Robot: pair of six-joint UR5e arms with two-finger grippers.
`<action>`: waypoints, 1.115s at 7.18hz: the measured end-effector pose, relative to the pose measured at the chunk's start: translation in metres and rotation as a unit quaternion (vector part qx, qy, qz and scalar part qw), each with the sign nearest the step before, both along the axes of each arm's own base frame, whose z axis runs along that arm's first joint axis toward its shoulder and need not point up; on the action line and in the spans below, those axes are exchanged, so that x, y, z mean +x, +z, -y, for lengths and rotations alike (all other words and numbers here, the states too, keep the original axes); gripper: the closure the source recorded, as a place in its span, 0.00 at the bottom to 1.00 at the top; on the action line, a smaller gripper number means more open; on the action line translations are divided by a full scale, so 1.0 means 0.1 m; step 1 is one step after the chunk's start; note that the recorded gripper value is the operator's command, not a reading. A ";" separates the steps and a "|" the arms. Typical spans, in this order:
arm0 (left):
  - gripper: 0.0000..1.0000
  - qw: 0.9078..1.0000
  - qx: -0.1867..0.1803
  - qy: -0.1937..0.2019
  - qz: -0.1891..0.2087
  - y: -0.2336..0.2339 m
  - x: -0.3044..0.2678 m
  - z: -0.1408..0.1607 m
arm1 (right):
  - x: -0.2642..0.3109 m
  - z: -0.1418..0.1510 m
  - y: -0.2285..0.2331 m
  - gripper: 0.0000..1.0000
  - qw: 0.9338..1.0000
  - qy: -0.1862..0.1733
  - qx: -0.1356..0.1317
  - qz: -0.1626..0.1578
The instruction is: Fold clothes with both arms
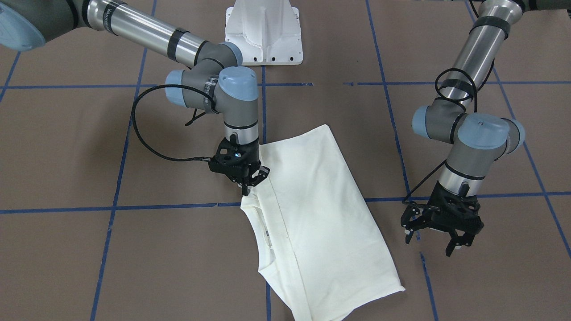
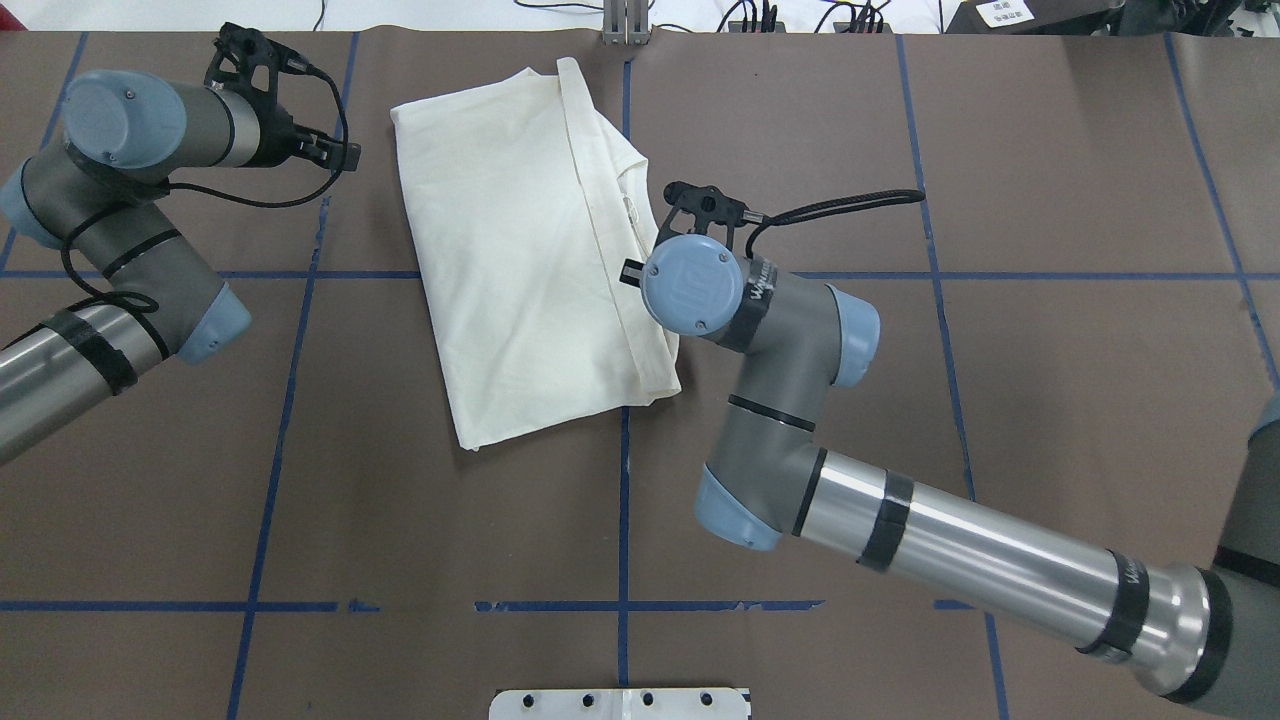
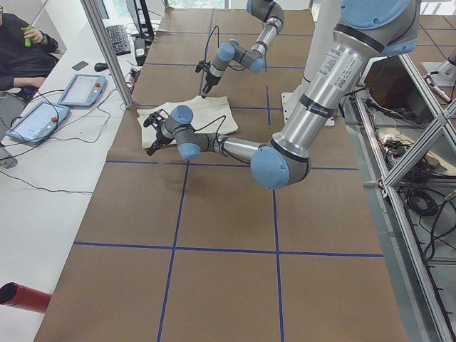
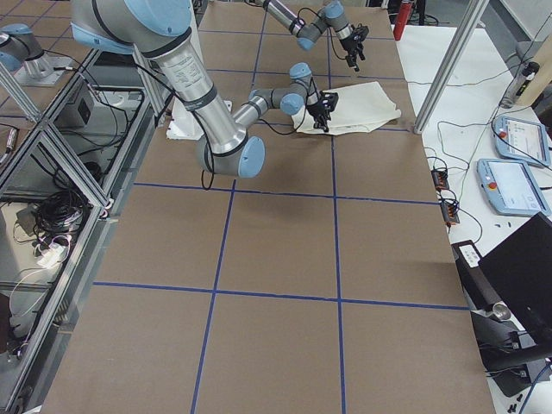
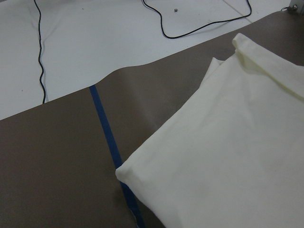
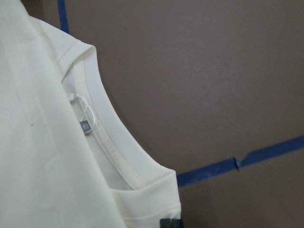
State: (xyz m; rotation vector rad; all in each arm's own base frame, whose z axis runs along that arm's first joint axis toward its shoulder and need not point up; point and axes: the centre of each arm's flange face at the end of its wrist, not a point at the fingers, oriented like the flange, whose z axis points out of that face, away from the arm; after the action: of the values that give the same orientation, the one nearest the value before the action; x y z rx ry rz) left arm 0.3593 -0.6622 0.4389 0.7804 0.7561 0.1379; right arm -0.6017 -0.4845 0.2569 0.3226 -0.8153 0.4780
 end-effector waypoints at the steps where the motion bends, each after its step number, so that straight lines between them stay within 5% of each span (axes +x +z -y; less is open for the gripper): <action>1: 0.00 1.000 0.002 0.000 -0.002 0.02 -0.01 -0.01 | 0.10 -0.28 0.17 1.00 1.000 -0.005 0.009 -0.002; 2: 0.00 1.000 0.004 0.000 -0.004 0.04 -0.01 -0.03 | 0.22 -0.53 0.31 1.00 1.000 -0.010 0.016 -0.002; 3: 0.00 1.000 0.005 0.000 -0.005 0.05 -0.02 -0.04 | 0.36 -0.75 0.42 0.82 1.000 -0.015 0.023 -0.001; 4: 0.00 1.000 0.006 0.001 -0.005 0.05 -0.02 -0.04 | 0.48 -0.89 0.50 0.01 0.999 -0.017 0.027 0.000; 8: 0.00 1.000 0.005 0.000 -0.007 0.05 -0.01 -0.05 | 0.61 -1.04 0.38 0.00 0.998 -0.028 0.059 0.000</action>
State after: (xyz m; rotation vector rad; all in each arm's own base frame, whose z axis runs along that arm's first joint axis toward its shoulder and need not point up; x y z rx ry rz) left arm 0.3580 -0.6571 0.4438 0.7914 0.7693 0.1363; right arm -0.5408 -0.3804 0.2952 0.4087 -0.8525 0.3787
